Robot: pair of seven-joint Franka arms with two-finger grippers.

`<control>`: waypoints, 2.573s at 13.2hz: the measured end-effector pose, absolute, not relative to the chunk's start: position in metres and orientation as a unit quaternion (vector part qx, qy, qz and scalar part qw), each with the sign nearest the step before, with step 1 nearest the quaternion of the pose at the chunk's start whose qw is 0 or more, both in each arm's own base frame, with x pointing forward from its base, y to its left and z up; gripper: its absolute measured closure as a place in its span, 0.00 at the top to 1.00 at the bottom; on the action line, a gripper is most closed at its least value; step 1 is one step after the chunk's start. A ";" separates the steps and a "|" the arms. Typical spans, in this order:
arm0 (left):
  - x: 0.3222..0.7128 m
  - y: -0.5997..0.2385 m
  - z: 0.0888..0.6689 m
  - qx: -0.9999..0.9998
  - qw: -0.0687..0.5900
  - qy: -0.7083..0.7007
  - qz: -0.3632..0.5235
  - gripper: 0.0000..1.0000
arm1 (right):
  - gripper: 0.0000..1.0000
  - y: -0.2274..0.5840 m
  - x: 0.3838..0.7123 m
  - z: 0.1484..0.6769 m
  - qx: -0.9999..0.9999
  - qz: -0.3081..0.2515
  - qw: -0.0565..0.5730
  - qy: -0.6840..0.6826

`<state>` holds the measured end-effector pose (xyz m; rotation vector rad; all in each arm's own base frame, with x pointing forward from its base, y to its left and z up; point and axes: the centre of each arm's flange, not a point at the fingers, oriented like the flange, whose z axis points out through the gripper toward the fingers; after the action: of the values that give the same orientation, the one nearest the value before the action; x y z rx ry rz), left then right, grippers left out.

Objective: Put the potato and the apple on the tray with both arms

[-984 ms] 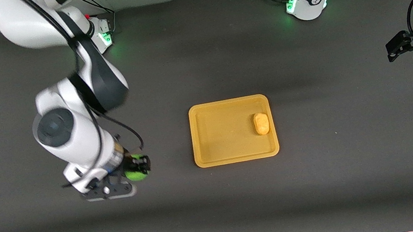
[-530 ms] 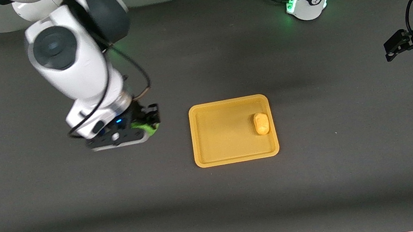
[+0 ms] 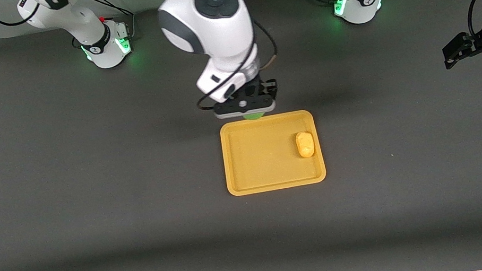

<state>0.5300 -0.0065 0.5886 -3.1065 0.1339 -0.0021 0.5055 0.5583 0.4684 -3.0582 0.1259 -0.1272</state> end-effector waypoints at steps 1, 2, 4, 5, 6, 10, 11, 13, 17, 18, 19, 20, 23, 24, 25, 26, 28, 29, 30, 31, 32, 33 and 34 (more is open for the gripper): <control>0.530 -0.006 0.589 -0.999 0.016 0.043 -0.001 1.00 | 0.61 0.569 0.505 0.445 -0.997 -0.041 0.039 0.042; 0.531 -0.006 0.588 -0.999 0.016 0.043 -0.001 1.00 | 0.61 0.578 0.507 0.416 -0.998 -0.041 0.036 0.041; 0.532 -0.006 0.588 -0.999 0.015 0.042 0.000 1.00 | 0.61 0.590 0.512 0.350 -0.998 -0.048 0.019 0.033; 0.533 -0.006 0.587 -0.999 0.015 0.042 0.001 1.00 | 0.61 0.593 0.515 0.316 -0.998 -0.054 0.008 0.029; 0.533 -0.006 0.586 -0.999 0.015 0.042 0.002 1.00 | 0.61 0.594 0.517 0.287 -0.998 -0.059 0.002 0.027; 0.535 -0.006 0.583 -0.999 0.015 0.042 0.005 1.00 | 0.61 0.589 0.528 0.228 -0.997 -0.074 -0.004 0.027; 0.536 -0.006 0.581 -0.999 0.015 0.042 0.006 1.00 | 0.61 0.586 0.531 0.220 -0.997 -0.078 -0.008 0.026; 0.536 -0.006 0.580 -0.999 0.015 0.042 0.007 1.00 | 0.61 0.582 0.534 0.206 -0.996 -0.079 -0.013 0.026; 0.536 -0.005 0.580 -0.999 0.015 0.041 0.007 1.00 | 0.98 0.586 0.540 0.226 -0.995 -0.092 -0.002 0.029; 0.536 -0.005 0.580 -0.999 0.014 0.041 0.007 1.00 | 1.00 0.587 0.542 0.250 -0.995 -0.097 0.002 0.031; 0.536 -0.005 0.580 -0.999 0.014 0.041 0.007 1.00 | 1.00 0.587 0.543 0.284 -0.995 -0.097 0.002 0.035; 0.537 -0.004 0.580 -0.999 0.014 0.041 0.007 1.00 | 1.00 0.585 0.541 0.325 -0.995 -0.097 0.001 0.039; 0.537 -0.004 0.583 -0.999 0.014 0.040 0.004 1.00 | 1.00 0.560 0.521 0.458 -0.995 -0.087 -0.007 0.053; 0.538 -0.004 0.585 -0.999 0.015 0.040 0.002 1.00 | 1.00 0.549 0.512 0.493 -0.995 -0.084 -0.010 0.053; 0.538 -0.004 0.586 -0.999 0.014 0.040 0.002 1.00 | 1.00 0.536 0.505 0.520 -0.996 -0.078 -0.017 0.048; 0.538 -0.003 0.585 -0.999 0.014 0.040 0.002 1.00 | 1.00 0.517 0.502 0.541 -0.996 -0.069 -0.029 0.042; 0.539 -0.003 0.585 -0.999 0.014 0.039 0.002 1.00 | 1.00 0.453 0.521 0.573 -0.997 -0.057 -0.043 0.030; 0.539 -0.003 0.585 -0.999 0.014 0.039 0.002 1.00 | 1.00 0.404 0.538 0.585 -0.998 -0.049 -0.048 0.017; 0.539 -0.002 0.585 -0.999 0.014 0.040 0.002 1.00 | 1.00 0.349 0.553 0.598 -0.998 -0.040 -0.051 0.002; 0.540 -0.002 0.585 -0.999 0.014 0.041 0.002 1.00 | 1.00 0.293 0.563 0.610 -0.998 -0.030 -0.046 -0.010; 0.540 -0.001 0.585 -0.999 0.014 0.042 0.001 1.00 | 1.00 0.238 0.567 0.622 -0.999 -0.022 -0.037 -0.020; 0.540 -0.001 0.586 -0.999 0.014 0.042 0.001 1.00 | 1.00 0.188 0.566 0.634 -0.999 -0.019 -0.029 -0.027; 0.540 -0.001 0.586 -0.999 0.014 0.043 0.000 1.00 | 1.00 0.143 0.561 0.643 -0.999 -0.018 -0.026 -0.030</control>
<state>0.5404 -0.0009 0.5864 -3.1103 0.1326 0.0014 0.5608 0.1433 0.6429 -3.1910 -0.0960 -0.0572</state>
